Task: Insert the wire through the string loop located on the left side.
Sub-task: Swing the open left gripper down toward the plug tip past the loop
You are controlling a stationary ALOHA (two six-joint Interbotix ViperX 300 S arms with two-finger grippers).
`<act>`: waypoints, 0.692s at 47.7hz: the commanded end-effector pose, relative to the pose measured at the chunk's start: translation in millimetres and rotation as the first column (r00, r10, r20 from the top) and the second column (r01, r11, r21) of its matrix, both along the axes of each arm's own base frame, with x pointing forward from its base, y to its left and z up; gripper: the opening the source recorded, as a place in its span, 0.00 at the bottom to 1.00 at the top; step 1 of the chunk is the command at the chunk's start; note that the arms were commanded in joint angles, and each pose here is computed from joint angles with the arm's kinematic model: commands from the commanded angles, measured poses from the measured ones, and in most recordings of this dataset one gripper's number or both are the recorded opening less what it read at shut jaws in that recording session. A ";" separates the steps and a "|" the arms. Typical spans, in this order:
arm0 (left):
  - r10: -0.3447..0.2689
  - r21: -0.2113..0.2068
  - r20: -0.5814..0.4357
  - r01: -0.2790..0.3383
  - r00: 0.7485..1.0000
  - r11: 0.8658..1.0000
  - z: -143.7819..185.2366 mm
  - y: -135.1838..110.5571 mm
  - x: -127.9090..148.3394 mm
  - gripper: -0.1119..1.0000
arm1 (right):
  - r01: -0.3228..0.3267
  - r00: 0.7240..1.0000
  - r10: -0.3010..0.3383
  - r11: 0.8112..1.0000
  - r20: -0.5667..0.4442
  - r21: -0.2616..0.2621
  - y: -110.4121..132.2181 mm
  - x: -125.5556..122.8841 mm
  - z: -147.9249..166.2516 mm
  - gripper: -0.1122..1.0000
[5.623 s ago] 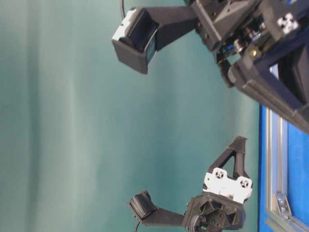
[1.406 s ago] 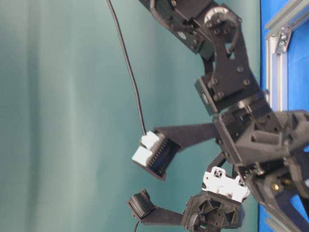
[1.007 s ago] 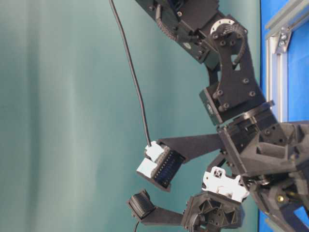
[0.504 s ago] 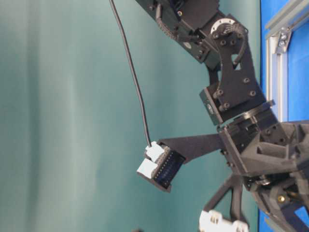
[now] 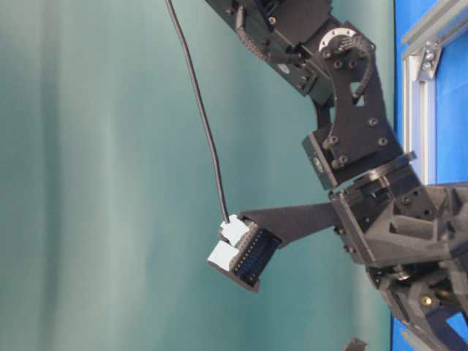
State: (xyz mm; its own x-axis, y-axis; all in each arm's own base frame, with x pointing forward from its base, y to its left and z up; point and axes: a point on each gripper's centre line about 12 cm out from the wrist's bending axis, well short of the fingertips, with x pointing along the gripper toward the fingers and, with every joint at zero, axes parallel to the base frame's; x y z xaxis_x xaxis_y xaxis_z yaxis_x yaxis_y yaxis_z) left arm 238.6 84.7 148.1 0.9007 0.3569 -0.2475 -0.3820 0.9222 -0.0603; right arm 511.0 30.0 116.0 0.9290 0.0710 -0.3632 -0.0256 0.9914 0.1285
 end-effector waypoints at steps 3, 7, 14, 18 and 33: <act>0.013 0.007 0.016 -0.013 1.000 1.000 4.0 2.4 -4.3 0.10 | 0.000 0.999 0.000 1.000 0.043 0.002 0.3 4.8 16.8 0.10; 0.014 0.002 0.006 -0.014 1.000 1.000 2.8 2.2 -5.0 0.10 | -0.001 0.999 0.001 1.000 0.046 0.004 1.0 4.7 18.4 0.10; -0.031 -0.009 -0.013 0.031 0.999 0.999 0.1 -8.7 -2.3 0.10 | -0.001 0.999 0.001 1.000 0.049 0.004 1.0 4.8 18.8 0.10; -0.093 -0.011 -0.017 0.092 0.996 0.996 -1.0 -24.2 -1.8 0.10 | 0.001 0.999 -0.001 1.000 0.043 0.004 0.2 4.8 16.8 0.10; -0.380 0.002 0.006 0.380 0.925 0.925 3.3 -94.9 -8.5 0.10 | 0.001 0.999 -0.001 1.000 0.050 0.004 0.3 5.2 19.3 0.10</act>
